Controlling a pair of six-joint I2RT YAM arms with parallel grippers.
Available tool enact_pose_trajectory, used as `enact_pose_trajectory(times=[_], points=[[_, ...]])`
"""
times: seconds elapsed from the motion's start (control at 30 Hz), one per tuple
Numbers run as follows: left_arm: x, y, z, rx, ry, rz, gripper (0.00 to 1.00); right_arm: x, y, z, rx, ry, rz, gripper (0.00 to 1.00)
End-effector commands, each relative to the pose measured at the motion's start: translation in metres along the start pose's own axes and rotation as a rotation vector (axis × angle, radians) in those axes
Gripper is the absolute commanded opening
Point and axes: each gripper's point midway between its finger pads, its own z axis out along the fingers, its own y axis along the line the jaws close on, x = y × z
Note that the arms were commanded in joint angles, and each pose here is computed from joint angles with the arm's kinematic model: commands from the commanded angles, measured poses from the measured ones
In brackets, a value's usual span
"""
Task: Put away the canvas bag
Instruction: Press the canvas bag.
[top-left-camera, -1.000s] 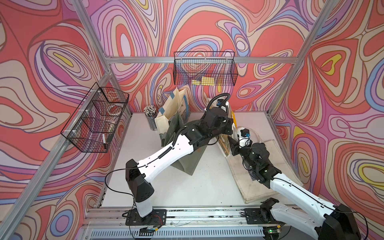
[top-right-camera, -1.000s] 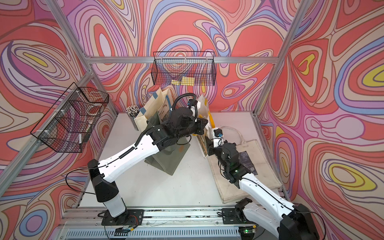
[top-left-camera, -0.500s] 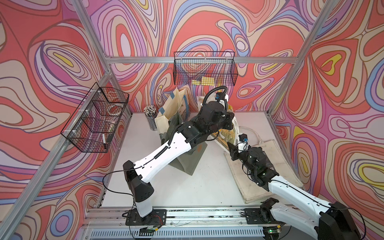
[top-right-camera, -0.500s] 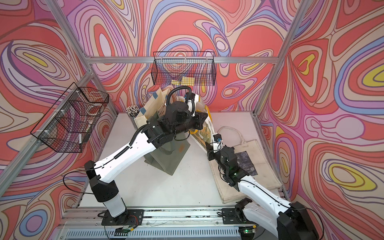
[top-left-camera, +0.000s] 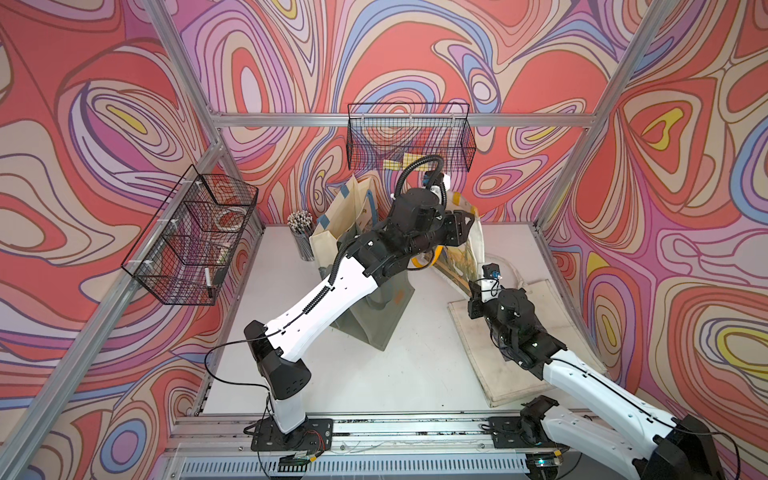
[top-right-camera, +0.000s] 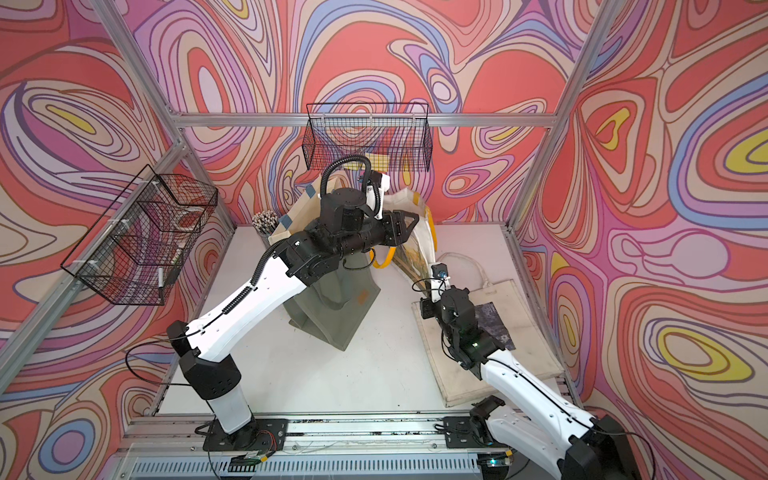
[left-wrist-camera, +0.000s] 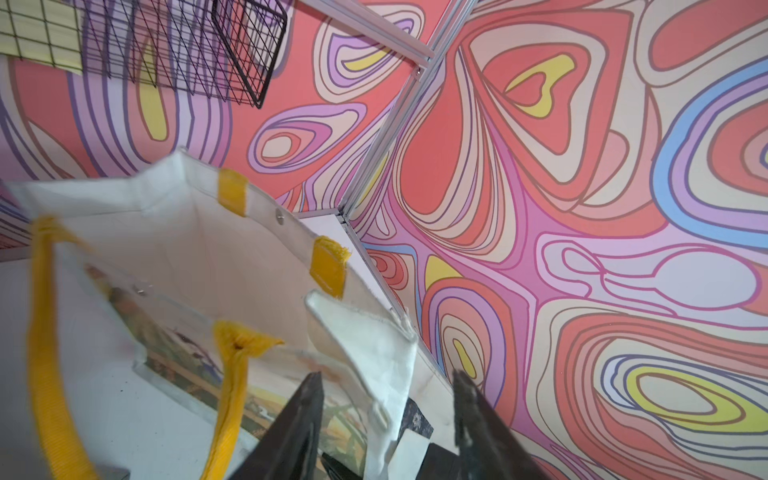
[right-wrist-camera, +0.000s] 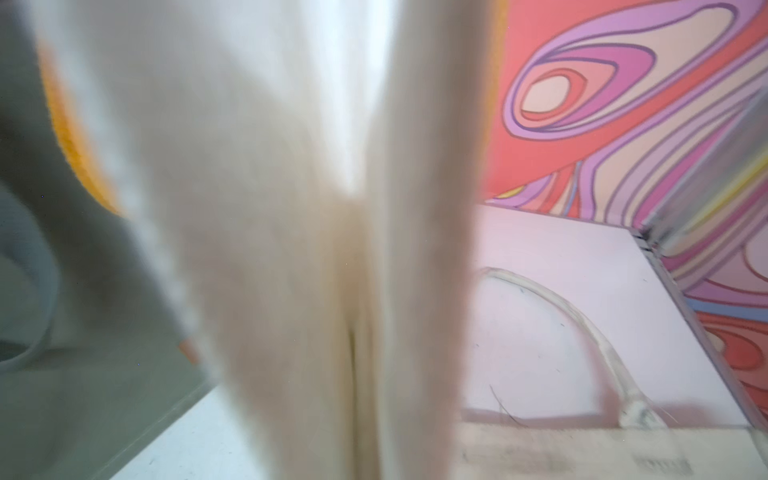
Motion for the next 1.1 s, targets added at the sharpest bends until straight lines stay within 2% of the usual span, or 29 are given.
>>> enact_pose_trajectory(times=[0.0,0.17,0.33,0.77,1.07], points=[[0.009,0.007,-0.004,-0.038,0.044,-0.039,0.67,-0.024,-0.026,-0.002,0.156,-0.024,0.046,0.0],[0.033,0.01,-0.008,-0.075,0.09,-0.069,0.8,-0.026,-0.027,0.003,0.177,-0.005,0.049,0.0],[0.055,0.013,0.002,-0.091,0.126,-0.113,0.83,-0.023,-0.029,0.004,0.192,-0.018,0.038,0.0],[0.062,-0.003,0.036,-0.049,0.109,-0.123,0.99,-0.021,-0.025,0.015,0.205,-0.042,-0.021,0.0],[0.061,0.013,0.059,-0.137,0.061,-0.093,0.99,-0.027,-0.015,0.013,0.189,-0.104,-0.034,0.0]])
